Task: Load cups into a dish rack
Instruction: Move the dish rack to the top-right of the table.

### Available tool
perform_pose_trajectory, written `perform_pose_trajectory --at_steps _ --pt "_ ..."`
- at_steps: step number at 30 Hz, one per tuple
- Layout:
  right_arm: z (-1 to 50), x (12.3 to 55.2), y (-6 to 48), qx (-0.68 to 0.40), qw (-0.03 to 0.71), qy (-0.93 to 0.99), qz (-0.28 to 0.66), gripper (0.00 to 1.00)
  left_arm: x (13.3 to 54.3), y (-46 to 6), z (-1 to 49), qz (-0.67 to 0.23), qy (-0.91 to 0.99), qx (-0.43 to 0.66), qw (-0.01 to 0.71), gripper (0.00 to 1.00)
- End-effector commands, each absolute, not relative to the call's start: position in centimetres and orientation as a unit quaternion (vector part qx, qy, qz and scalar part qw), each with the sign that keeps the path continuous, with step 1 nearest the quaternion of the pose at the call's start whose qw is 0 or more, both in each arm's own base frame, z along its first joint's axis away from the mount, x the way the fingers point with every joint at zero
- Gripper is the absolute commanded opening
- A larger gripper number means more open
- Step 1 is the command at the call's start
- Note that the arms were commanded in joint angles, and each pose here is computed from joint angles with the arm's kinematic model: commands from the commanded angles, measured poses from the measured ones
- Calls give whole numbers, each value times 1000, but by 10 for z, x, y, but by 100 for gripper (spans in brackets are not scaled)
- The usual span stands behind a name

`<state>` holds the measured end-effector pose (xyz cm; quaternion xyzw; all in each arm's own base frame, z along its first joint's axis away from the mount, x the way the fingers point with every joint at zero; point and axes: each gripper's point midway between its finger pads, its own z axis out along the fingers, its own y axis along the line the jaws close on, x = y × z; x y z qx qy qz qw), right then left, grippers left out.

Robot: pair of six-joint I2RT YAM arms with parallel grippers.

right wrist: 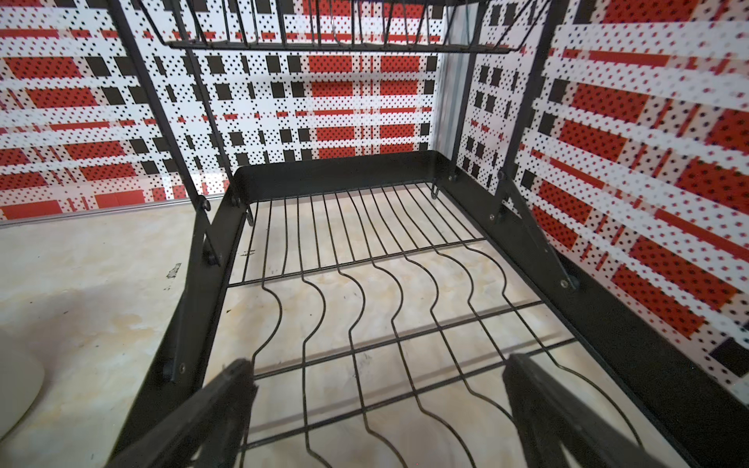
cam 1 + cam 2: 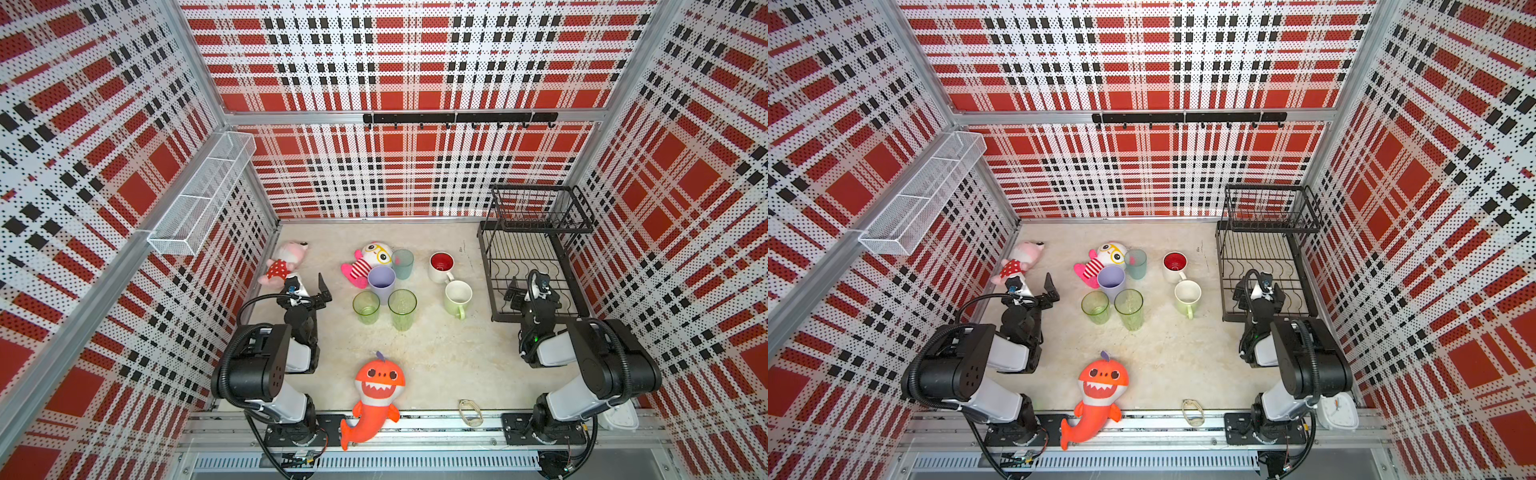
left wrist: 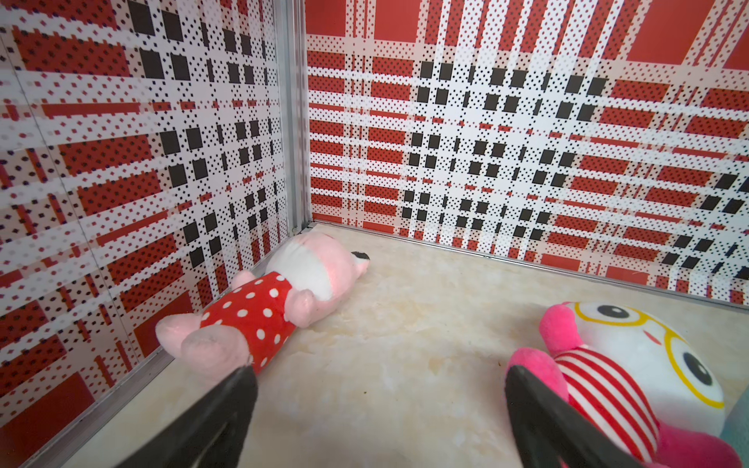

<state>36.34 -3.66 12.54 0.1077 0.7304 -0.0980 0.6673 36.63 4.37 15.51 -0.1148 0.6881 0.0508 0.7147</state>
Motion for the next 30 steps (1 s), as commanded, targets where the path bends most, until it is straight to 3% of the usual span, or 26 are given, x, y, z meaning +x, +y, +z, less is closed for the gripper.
perform_pose_trajectory --at_steps 1,6,9,13,17,25,30 --pt "155 342 -35 109 724 676 -87 100 353 53 173 62 660 -145 735 98" --pt "179 335 -30 101 732 668 -91 100 343 52 206 94 643 -171 740 98" --pt "199 349 -28 122 715 686 -65 100 344 41 238 58 628 -194 751 98" --pt "222 354 -13 105 703 703 -20 100 340 62 257 -58 582 -382 715 98" --pt "219 344 -16 134 688 713 -3 100 350 32 279 -144 639 -290 698 98" --pt "191 336 -41 229 612 756 -36 100 336 41 294 -157 642 -268 701 98" --pt "187 352 -21 239 589 771 37 100 338 39 298 -176 639 -258 703 98"
